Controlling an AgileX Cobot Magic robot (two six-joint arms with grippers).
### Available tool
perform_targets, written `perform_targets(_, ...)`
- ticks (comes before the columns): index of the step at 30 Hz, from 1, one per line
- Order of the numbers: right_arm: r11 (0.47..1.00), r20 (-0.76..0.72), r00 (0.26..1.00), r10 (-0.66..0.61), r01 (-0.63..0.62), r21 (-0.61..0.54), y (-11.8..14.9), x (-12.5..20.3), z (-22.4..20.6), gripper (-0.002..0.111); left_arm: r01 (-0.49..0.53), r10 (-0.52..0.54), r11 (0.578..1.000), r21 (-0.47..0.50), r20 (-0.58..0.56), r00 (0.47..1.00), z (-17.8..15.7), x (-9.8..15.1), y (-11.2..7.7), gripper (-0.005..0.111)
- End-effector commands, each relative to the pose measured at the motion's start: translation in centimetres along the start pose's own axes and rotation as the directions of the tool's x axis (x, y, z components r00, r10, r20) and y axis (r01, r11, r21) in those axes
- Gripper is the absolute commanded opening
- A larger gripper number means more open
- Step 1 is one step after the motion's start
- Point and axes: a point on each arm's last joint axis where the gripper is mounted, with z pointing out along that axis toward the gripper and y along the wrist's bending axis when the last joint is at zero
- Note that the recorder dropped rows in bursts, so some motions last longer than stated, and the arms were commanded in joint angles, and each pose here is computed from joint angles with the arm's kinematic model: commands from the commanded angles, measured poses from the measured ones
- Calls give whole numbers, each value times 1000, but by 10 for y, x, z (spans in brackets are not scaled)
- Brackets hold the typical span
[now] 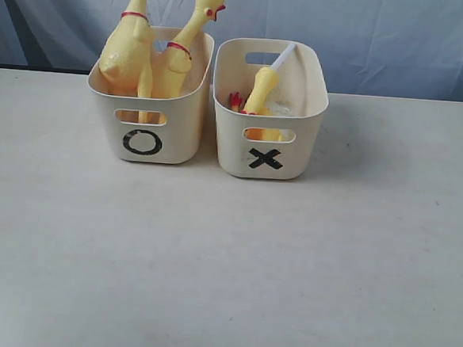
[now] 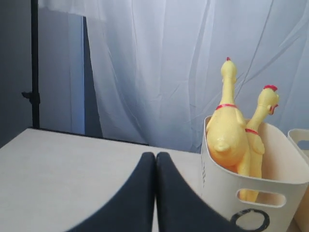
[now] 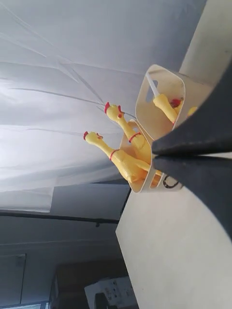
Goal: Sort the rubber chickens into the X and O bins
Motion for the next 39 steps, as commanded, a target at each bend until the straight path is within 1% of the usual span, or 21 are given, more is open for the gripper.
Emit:
perform_targets(1,996,81,995,-62,56,70,2,0,-14,0,9,-10,1000,7,116,993,-19,-10,-1,0)
perform_targets(3,995,111,991,-71,63,81,3,-1,-19,0,8,-10,1000,14,165,986,-28,-13,-1,0)
perform_targets(7,995,120,990,-71,61,84,3,-1,-19,0,6,-11,1000,22,220,975,-38,-17,-2,0)
perform_targets(17,995,115,991,-70,61,82,4,-1,-19,0,6,-11,1000,23,227,974,-40,-17,-2,0)
perform_targets(20,994,124,990,-71,60,86,3,-2,-19,0,11,-17,1000,28,253,967,-45,-18,-2,0)
perform_targets(21,994,132,989,-72,60,90,3,-3,-19,0,29,-38,999,35,264,964,-47,-19,-2,0)
perform_targets(22,993,141,987,-75,61,98,2,-3,-20,0,76,-87,996,51,274,958,-49,-20,-2,0)
perform_targets(23,993,149,986,-76,61,103,2,-4,-20,0,147,-162,986,74,279,947,-51,-20,-2,0)
perform_targets(24,992,158,984,-80,63,112,1,-5,-20,0,242,-263,964,108,283,922,-54,-21,-2,0)
perform_targets(25,991,167,982,-84,65,120,1,-6,-20,0,356,-384,923,147,274,882,-56,-21,-2,0)
perform_targets(26,990,173,981,-85,64,124,0,-7,-20,0,469,-506,862,195,259,823,-58,-21,-3,0)
perform_targets(27,990,178,980,-86,64,126,0,-7,-20,0,576,-619,784,230,238,748,-59,-22,-3,0)
perform_targets(29,990,178,980,-86,64,126,0,-7,-20,0,716,-770,637,286,192,608,-62,-22,-3,0)
perform_targets(30,990,178,980,-86,64,126,0,-7,-20,0,798,-859,510,320,149,489,-64,-22,-3,0)
perform_targets(31,990,178,980,-88,65,129,0,-7,-21,0,836,-901,432,338,122,417,-65,-23,-3,0)
perform_targets(34,977,158,978,-138,108,184,-4,-6,-21,0,916,-991,128,381,10,134,-69,-23,-3,0)
perform_targets(35,959,135,973,-190,154,239,-9,-6,-22,0,918,-997,70,390,-12,81,-71,-23,-3,0)
perform_targets(36,928,93,963,-253,214,306,-14,-5,-23,0,918,-998,55,392,-18,67,-72,-23,-3,0)
perform_targets(37,884,45,946,-320,281,374,-20,-5,-25,0,916,-997,63,396,-15,75,-72,-24,-3,0)
perform_targets(38,833,-8,926,-379,344,432,-26,-4,-27,0,913,-995,91,398,-4,101,-73,-24,-3,0)
perform_targets(39,797,-40,910,-414,383,466,-29,-5,-29,0,909,-991,123,398,9,130,-73,-24,-3,0)
